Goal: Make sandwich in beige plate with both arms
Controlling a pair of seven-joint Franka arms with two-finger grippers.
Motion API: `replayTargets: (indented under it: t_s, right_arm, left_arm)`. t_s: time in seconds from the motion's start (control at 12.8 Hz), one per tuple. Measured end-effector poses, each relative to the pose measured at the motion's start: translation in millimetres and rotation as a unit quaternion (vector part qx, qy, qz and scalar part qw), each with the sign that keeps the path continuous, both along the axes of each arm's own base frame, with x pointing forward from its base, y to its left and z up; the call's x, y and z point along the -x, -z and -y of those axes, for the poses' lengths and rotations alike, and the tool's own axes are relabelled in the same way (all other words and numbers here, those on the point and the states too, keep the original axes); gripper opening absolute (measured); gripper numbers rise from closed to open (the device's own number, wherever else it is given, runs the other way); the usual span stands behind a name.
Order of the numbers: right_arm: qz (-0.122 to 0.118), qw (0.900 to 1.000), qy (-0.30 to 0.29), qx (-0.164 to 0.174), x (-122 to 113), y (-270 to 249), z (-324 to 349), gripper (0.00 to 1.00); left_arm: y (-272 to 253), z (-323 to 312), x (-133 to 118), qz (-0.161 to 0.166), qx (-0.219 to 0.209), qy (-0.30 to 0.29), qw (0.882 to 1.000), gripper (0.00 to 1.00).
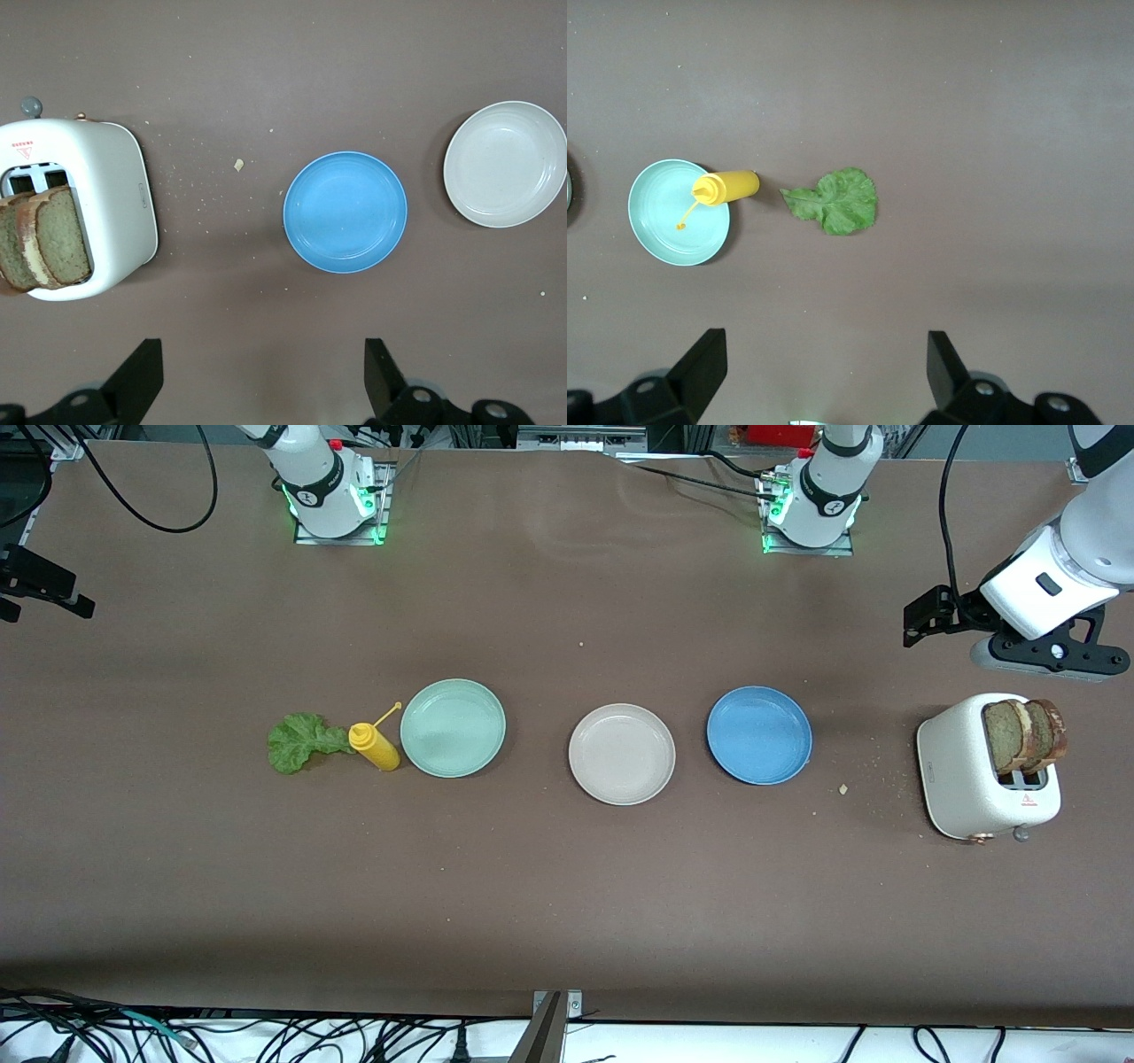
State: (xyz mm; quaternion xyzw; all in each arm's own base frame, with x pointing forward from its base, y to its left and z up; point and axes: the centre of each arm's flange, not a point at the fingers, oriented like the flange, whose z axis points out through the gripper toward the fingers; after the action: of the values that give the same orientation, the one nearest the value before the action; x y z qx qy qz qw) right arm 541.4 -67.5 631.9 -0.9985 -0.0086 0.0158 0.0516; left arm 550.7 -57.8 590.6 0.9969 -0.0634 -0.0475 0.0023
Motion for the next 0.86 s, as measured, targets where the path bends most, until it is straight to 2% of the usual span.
replayTargets:
  t_s: [0.31, 0.63, 0.86]
  right_arm:
    - [-0.012, 1.000, -0.011, 0.001, -8.7, 12.5, -18.4, 1.00]
    - [-0.020, 0.999, -0.039, 0.025, -13.2, 18.5, -55.1, 1.00]
    - [-0.029, 0.998, -0.041, 0.029, -18.1, 28.1, -64.1, 1.00]
  left_arm:
    - [0.1, -0.3, 0.0, 0.000, 0.000, 0.000, 1.000, 1.00]
    - [0.1, -0.6, -0.1, 0.000, 0.000, -0.001, 1.000, 1.00]
    - [0.1, -0.7, -0.1, 0.000, 0.000, -0.001, 1.000, 1.00]
